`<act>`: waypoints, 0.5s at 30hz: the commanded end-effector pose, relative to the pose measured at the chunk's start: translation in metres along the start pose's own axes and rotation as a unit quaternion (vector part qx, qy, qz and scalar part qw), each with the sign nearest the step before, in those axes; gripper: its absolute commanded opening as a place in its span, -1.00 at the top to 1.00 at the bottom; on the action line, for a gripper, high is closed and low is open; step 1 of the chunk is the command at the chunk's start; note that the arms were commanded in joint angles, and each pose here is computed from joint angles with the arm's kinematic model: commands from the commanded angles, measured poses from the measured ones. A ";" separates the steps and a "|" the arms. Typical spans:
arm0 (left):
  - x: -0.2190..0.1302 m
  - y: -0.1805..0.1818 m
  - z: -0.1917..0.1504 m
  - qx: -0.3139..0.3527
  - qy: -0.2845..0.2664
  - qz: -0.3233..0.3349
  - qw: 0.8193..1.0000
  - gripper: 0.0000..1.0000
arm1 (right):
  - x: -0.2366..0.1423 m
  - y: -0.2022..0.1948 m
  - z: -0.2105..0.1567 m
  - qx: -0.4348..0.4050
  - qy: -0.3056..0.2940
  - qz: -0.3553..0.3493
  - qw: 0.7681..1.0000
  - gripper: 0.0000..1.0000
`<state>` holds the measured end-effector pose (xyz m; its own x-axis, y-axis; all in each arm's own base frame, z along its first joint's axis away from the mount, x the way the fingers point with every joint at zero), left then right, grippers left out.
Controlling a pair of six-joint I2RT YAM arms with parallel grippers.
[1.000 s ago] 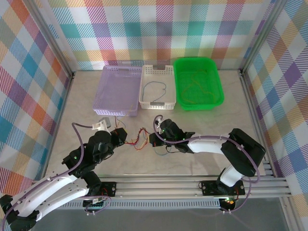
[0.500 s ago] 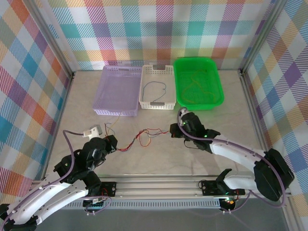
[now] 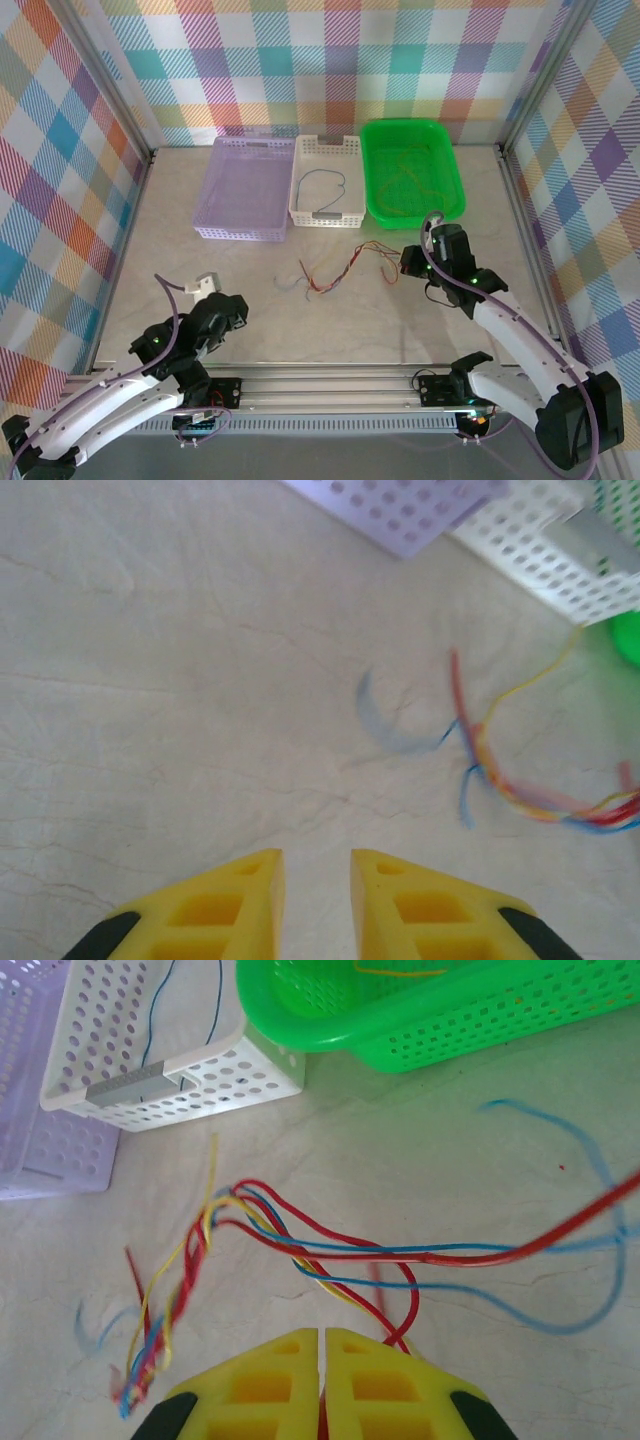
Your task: Untangle the cables
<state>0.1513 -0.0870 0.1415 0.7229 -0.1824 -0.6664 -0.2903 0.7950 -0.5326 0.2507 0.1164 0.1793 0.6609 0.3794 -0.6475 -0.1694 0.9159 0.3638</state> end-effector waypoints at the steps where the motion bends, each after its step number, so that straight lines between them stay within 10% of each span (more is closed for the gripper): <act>1: 0.010 -0.005 -0.009 -0.003 0.017 -0.011 1.000 0.43 | -0.004 0.020 0.001 -0.016 0.019 0.064 0.998 1.00; 8: 0.022 -0.043 -0.021 -0.009 0.056 -0.094 0.994 -0.12 | -0.002 0.040 -0.009 -0.050 0.048 0.149 0.986 0.93; 15: 0.026 -0.092 -0.016 0.022 0.066 -0.148 0.987 -0.40 | -0.009 0.053 -0.014 -0.069 0.050 0.206 0.975 -0.11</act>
<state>0.1750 -0.1493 0.1335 0.6650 -0.3878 -0.6382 -0.1620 0.7594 -0.6302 0.2327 0.1516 0.1795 0.4829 0.6295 -0.6088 -0.3986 0.7770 0.4872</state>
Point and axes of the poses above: each hand's point on the last joint's axis, 136 mm out from that joint toward the fingers, its own x axis out along the fingers, its own y axis along the line the jaws close on, z = x × y, the point moved 4 cm from there along -x, back along the fingers, and after that the axes turned 9 degrees about -x, right-handed, at the moved point
